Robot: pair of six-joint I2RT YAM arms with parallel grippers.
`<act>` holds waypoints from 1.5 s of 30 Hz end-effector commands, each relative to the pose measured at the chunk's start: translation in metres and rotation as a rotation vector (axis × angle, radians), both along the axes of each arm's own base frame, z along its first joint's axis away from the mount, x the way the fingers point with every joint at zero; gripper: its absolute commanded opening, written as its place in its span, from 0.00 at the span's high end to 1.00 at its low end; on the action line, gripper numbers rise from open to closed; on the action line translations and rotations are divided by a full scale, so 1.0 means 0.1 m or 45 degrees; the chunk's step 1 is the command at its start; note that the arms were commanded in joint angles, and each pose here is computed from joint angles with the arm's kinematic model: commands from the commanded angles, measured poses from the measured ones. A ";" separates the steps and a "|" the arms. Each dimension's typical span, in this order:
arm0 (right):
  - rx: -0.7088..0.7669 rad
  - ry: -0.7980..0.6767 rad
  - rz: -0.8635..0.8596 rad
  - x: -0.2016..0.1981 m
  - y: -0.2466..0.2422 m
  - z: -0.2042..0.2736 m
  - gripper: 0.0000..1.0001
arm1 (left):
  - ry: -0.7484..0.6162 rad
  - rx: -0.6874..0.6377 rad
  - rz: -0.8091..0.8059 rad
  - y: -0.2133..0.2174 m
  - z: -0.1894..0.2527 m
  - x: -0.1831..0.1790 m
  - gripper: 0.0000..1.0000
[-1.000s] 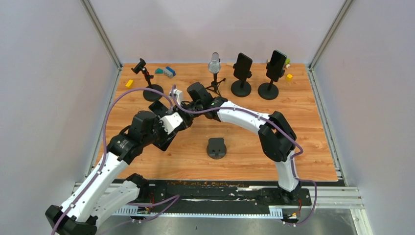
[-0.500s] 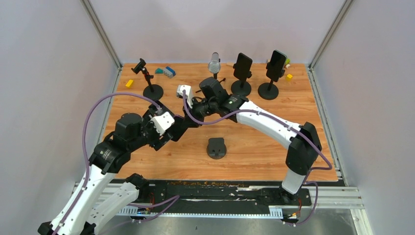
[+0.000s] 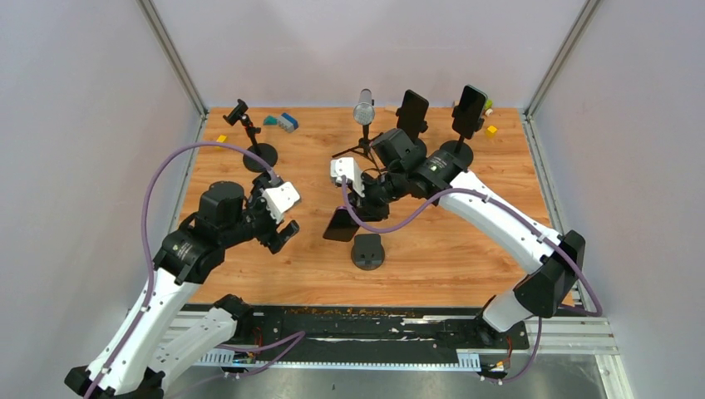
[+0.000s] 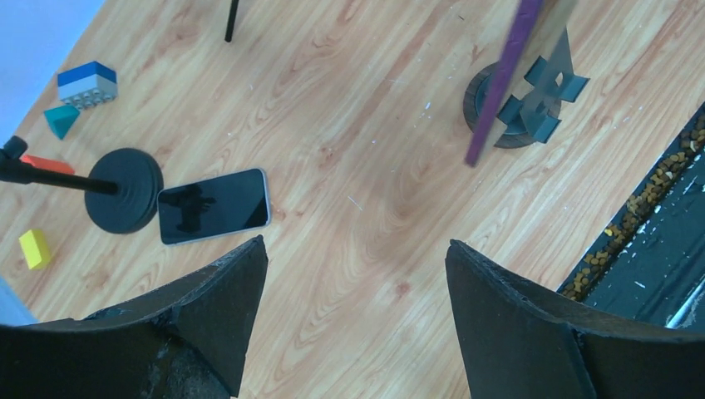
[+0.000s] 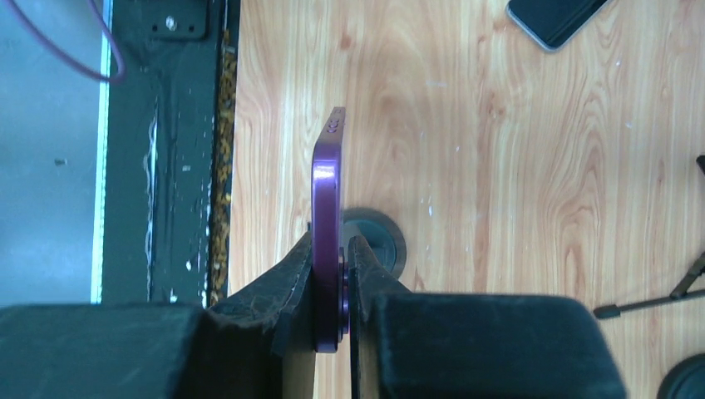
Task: Place the phone on the phone stand
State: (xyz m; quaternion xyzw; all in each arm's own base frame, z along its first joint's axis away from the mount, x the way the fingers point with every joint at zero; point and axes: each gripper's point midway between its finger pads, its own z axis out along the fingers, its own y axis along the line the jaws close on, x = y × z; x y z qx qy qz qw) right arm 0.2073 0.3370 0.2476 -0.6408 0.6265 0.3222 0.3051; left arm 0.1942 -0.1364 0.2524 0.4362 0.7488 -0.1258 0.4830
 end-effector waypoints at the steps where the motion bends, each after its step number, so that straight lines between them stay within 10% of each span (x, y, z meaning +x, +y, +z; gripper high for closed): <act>1: -0.073 -0.105 0.149 -0.17 -0.27 0.20 1.00 | 0.001 -0.031 -0.018 -0.11 0.05 0.10 0.14; 45: -0.501 0.171 0.276 0.05 -0.40 -0.61 1.00 | -0.040 -0.006 -0.001 -0.07 -0.08 0.15 0.00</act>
